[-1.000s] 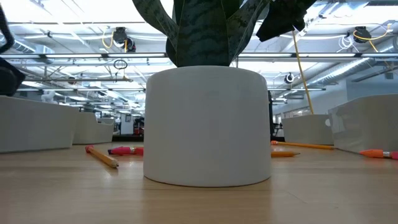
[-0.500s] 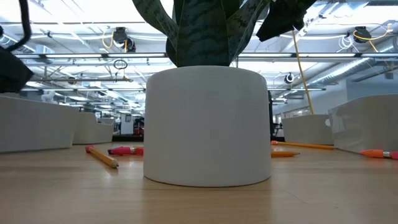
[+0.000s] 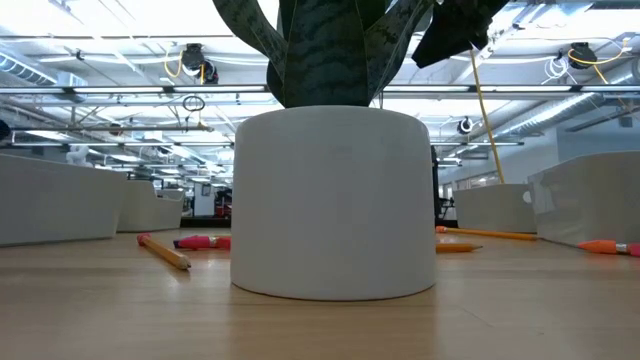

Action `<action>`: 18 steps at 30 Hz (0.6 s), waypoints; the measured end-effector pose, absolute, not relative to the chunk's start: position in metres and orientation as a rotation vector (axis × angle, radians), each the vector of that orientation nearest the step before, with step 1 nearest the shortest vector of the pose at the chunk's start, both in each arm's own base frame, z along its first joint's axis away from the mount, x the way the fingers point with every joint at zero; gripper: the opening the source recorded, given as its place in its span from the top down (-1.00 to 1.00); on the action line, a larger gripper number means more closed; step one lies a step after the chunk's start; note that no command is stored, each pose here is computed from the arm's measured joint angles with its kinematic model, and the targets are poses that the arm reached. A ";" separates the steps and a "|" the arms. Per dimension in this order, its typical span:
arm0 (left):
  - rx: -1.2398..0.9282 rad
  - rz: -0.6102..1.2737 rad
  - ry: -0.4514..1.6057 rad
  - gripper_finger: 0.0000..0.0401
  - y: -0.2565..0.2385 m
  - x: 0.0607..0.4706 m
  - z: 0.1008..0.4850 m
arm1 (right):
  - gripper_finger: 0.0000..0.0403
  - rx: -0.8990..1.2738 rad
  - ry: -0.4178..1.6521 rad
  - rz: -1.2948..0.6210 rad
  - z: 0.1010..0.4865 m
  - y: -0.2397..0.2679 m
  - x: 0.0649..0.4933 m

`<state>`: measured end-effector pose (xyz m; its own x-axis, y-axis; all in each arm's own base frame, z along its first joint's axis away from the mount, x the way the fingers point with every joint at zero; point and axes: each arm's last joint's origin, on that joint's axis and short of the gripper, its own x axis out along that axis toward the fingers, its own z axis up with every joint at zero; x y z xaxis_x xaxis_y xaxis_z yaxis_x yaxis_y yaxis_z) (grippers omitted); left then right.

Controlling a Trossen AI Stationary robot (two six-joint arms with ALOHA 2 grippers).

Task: Sort crayons/erasers/pens/pencils in bins
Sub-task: Put the bottom blue crayon into the bottom right gray bin

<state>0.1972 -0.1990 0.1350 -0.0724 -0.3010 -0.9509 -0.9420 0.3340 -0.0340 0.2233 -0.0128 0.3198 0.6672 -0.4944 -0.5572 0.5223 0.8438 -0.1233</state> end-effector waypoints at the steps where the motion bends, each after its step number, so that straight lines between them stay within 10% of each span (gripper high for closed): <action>1: -1.149 0.808 1.594 0.34 -0.199 0.198 0.132 | 0.36 0.049 0.614 -0.574 0.320 -0.013 0.223; 10: -1.101 0.907 1.602 0.40 -0.196 0.197 0.122 | 0.36 0.044 0.618 -0.574 0.319 -0.013 0.224; 18: -1.124 0.927 1.596 0.89 -0.190 0.203 0.121 | 0.36 0.041 0.607 -0.573 0.320 -0.013 0.225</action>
